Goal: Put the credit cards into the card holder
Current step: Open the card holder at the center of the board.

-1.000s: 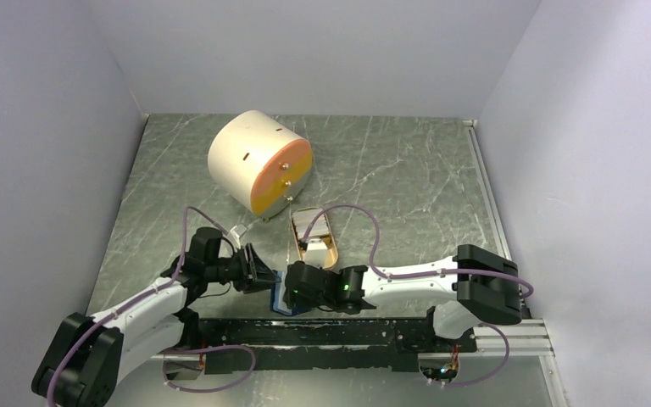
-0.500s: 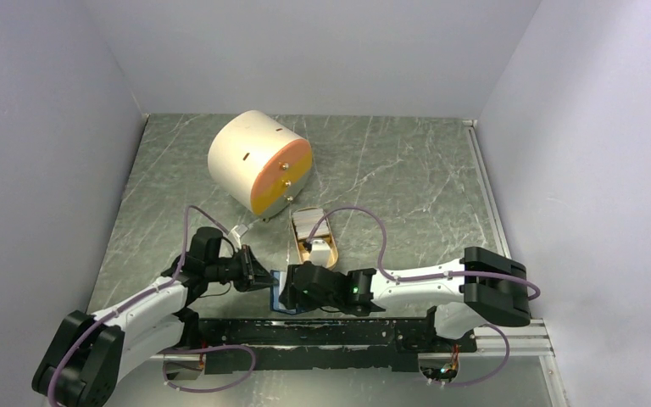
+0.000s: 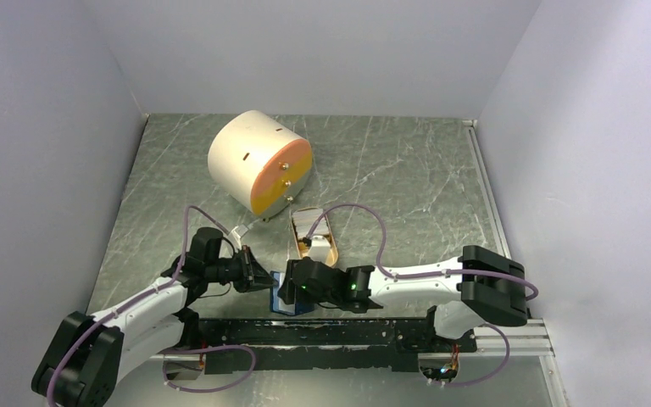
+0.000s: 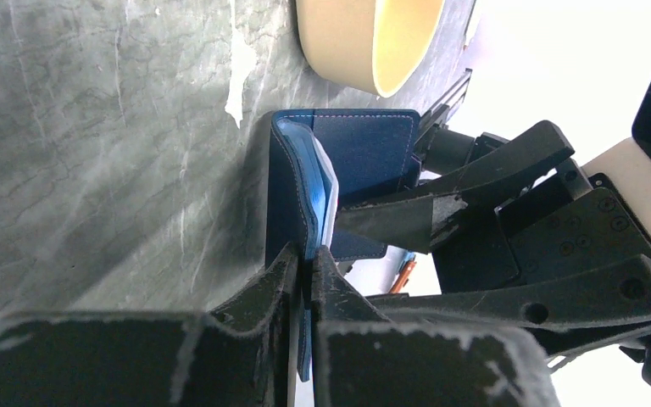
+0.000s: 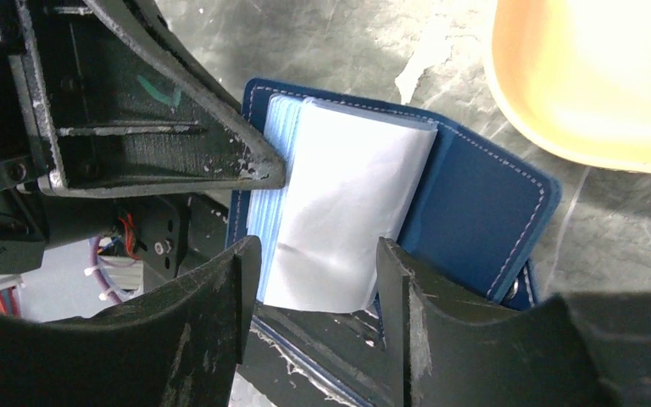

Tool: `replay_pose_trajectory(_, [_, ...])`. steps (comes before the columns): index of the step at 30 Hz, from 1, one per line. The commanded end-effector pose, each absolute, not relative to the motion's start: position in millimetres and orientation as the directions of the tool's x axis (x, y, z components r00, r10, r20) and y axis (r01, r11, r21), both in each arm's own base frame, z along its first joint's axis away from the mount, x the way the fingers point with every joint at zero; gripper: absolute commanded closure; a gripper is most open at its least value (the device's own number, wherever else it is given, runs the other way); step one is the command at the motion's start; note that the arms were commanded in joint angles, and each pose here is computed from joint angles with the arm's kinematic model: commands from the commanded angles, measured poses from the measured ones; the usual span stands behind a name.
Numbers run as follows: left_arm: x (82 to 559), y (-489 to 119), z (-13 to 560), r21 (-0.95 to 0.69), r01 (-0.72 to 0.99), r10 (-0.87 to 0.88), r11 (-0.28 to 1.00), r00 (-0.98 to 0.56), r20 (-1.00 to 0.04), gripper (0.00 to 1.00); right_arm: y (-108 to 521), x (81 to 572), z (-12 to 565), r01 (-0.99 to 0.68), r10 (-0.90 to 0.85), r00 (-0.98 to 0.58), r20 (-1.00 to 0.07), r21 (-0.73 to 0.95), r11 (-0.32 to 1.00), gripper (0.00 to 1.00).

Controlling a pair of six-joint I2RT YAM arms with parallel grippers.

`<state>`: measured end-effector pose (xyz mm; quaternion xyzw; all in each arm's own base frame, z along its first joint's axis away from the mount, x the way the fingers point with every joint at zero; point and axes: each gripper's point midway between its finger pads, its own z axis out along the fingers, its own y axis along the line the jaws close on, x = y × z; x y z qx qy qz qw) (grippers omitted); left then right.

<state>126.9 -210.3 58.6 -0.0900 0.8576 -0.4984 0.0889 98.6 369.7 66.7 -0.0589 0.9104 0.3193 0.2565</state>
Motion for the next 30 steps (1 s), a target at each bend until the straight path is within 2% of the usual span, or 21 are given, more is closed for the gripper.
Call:
replay_pose_trajectory(1, [130, -217, 71, -0.884, -0.02, -0.211, 0.468, -0.973, -0.09, 0.91, 362, 108, 58, -0.247, 0.071, -0.854, -0.516, 0.522, 0.816, 0.44])
replay_pose_trajectory(12, [121, -224, 75, -0.908, -0.024, -0.184, 0.418, -0.981, -0.059, 0.91, 364, 106, 42, -0.239, 0.04, -0.872, -0.488, 0.495, 0.836, 0.44])
replay_pose_trajectory(18, [126, -221, 64, -0.878, -0.036, -0.186, 0.477, -0.981, -0.061, 0.91, 335, 111, 36, -0.189, 0.052, -0.862, -0.505, 0.415, 0.89, 0.48])
replay_pose_trajectory(25, [132, -219, 56, -0.847, -0.035, -0.185, 0.531, -0.98, -0.076, 0.91, 312, 107, 42, -0.176, 0.08, -0.859, -0.506, 0.439, 0.881, 0.43])
replay_pose_trajectory(30, [136, -219, 55, -0.839, -0.036, -0.186, 0.543, -0.979, -0.078, 0.91, 298, 106, 39, -0.159, 0.087, -0.857, -0.509, 0.42, 0.893, 0.46])
